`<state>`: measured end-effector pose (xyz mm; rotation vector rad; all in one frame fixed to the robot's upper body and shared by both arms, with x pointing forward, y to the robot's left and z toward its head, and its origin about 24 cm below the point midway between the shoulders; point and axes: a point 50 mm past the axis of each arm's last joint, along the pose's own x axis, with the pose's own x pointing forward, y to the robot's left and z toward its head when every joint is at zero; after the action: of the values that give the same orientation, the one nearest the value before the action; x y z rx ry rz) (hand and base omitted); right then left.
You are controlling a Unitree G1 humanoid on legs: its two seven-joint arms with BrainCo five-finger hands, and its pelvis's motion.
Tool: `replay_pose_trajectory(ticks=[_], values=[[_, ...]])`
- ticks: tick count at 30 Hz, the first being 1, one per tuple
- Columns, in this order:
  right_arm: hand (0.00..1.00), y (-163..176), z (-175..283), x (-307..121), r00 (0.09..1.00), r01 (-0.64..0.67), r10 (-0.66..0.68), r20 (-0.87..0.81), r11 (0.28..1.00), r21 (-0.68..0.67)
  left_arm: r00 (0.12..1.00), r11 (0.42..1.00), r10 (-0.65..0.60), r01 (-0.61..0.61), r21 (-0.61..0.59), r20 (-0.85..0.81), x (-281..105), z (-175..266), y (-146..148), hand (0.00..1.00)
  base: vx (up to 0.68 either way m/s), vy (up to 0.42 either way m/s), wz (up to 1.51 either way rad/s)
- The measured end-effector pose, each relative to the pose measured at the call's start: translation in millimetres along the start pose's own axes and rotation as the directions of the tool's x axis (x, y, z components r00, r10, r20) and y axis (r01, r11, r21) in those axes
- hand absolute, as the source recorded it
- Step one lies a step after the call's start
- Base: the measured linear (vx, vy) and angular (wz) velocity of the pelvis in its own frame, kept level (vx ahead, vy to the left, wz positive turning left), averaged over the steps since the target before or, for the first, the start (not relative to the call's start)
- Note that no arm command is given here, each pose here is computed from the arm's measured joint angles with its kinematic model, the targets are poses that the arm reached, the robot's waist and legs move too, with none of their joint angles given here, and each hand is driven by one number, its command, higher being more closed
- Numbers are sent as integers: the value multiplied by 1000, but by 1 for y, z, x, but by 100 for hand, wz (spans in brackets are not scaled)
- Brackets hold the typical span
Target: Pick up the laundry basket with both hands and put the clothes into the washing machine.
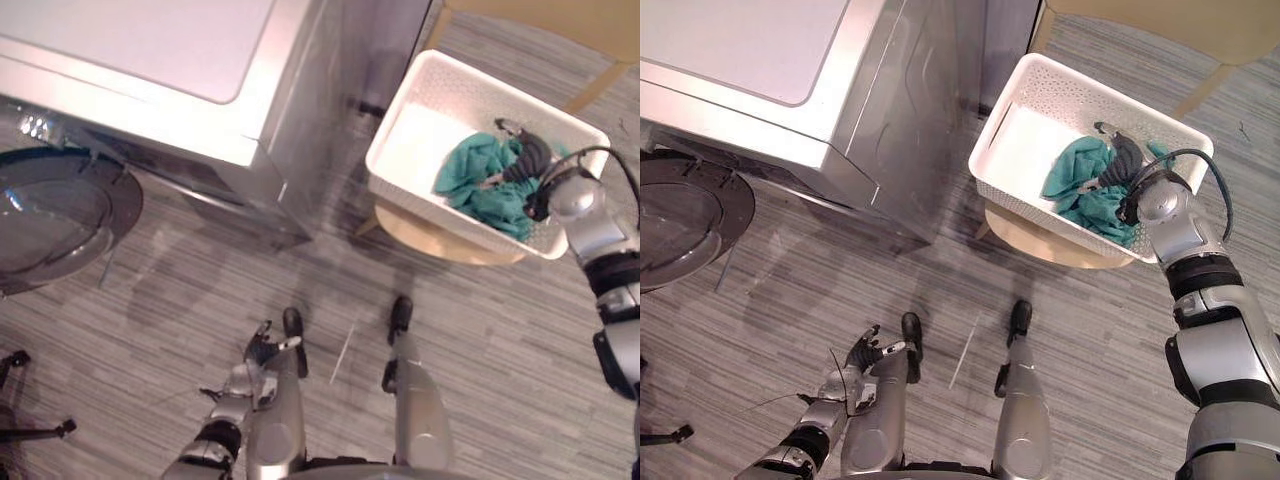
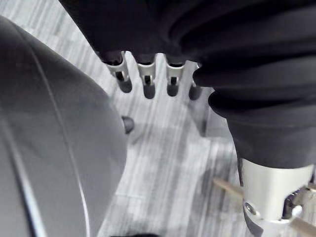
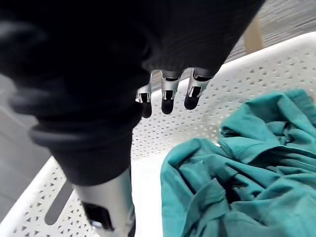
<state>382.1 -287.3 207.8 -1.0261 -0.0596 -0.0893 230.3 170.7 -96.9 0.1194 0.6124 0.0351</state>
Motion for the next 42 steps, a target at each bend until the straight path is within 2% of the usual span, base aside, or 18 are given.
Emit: replay_pose_trajectory(ticks=[12,21,28,34,38,42], values=[[0,-23,-3,4,976,212,-200,-80,961,180,995,996,-19,28,-90,101,7,34,-26,0,-1,1,-1],[0,-20,-7,4,976,205,-189,-107,963,175,988,992,-39,55,-111,149,7,48,-36,0,0,-7,-4],[0,-22,-8,3,971,232,-210,-117,946,225,969,990,-37,69,-126,244,7,75,-38,0,-46,-8,-1],[0,-29,-11,1,964,260,-234,-129,932,252,943,985,-15,72,-158,332,4,98,-36,0,-52,-11,-2],[0,-45,-17,-4,943,327,-299,-148,917,228,927,980,1,73,-183,375,1,109,-35,0,-55,2,5],[0,-52,-6,1,935,351,-330,-130,911,214,924,973,39,52,-226,379,-4,104,-28,0,-31,14,6]])
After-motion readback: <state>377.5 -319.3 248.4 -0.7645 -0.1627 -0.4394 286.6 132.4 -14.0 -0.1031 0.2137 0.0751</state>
